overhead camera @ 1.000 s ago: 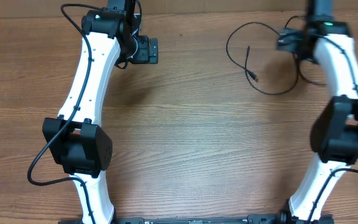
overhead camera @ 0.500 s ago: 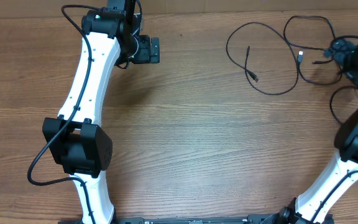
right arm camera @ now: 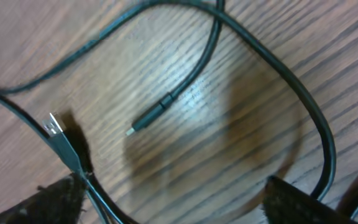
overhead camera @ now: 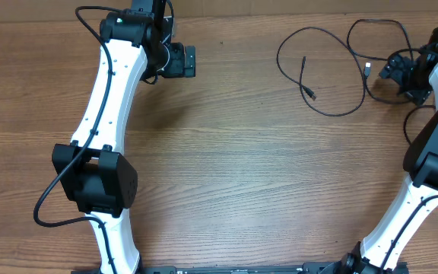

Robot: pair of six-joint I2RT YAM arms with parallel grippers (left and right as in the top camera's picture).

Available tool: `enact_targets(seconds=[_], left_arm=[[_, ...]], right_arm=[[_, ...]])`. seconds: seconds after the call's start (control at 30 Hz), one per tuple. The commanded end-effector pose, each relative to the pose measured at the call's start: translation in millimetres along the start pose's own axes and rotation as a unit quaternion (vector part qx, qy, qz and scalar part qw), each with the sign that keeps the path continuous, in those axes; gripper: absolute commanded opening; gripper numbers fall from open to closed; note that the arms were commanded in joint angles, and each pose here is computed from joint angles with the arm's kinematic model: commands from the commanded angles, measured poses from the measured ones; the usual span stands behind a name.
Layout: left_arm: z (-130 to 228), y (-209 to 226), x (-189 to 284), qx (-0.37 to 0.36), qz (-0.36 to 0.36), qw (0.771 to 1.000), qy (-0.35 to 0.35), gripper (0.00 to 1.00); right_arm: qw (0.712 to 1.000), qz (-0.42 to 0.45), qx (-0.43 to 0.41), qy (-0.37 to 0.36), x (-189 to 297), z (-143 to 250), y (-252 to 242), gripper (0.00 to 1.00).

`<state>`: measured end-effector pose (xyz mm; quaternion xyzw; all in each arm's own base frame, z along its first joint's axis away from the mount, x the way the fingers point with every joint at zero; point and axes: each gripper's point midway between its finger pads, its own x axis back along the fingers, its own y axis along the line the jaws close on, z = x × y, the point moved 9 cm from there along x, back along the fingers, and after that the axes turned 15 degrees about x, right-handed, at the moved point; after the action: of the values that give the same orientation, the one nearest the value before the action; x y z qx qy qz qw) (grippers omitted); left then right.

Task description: Untangle cables

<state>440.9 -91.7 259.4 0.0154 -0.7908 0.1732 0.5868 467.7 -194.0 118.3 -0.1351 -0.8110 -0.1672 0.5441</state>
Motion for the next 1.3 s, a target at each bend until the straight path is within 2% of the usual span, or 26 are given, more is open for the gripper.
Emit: enact_targets(seconds=[0.0, 0.1, 0.2, 0.3, 0.43, 0.53, 0.77, 1.1, 1.27], left_arm=[[1, -2, 6, 0.013, 0.009, 1.000, -0.003, 0.99], [3, -3, 5, 0.013, 0.008, 1.000, -0.001, 0.99], [3, -4, 5, 0.012, 0.008, 1.000, -0.001, 0.99], [3, -4, 5, 0.013, 0.008, 1.000, 0.000, 0.99], [4, -4, 5, 0.013, 0.007, 1.000, 0.002, 0.99], [4, -4, 5, 0.012, 0.007, 1.000, 0.002, 0.99], [4, -4, 5, 0.013, 0.007, 1.000, 0.003, 1.00], [4, -4, 5, 0.013, 0.007, 1.000, 0.003, 1.00], [4, -4, 5, 0.013, 0.006, 1.000, 0.003, 1.00]], right_arm=[[1.000, -0.003, 0.005, -0.024, 11, -10, 2, 0.78], [1.000, -0.003, 0.006, -0.026, 10, -10, 2, 0.63], [1.000, -0.001, 0.005, -0.024, 10, -10, 1, 0.59], [1.000, 0.016, 0.004, -0.019, 9, -8, -2, 0.62], [0.999, 0.041, 0.016, -0.019, 9, -7, -6, 0.80], [0.998, 0.047, 0.045, -0.017, 9, -7, -7, 0.85], [0.993, 0.111, 0.040, -0.004, 11, -4, -19, 0.87], [0.992, 0.122, 0.034, -0.013, 12, -6, -29, 0.89], [0.992, 0.119, 0.025, -0.009, 13, -5, -38, 0.84]])
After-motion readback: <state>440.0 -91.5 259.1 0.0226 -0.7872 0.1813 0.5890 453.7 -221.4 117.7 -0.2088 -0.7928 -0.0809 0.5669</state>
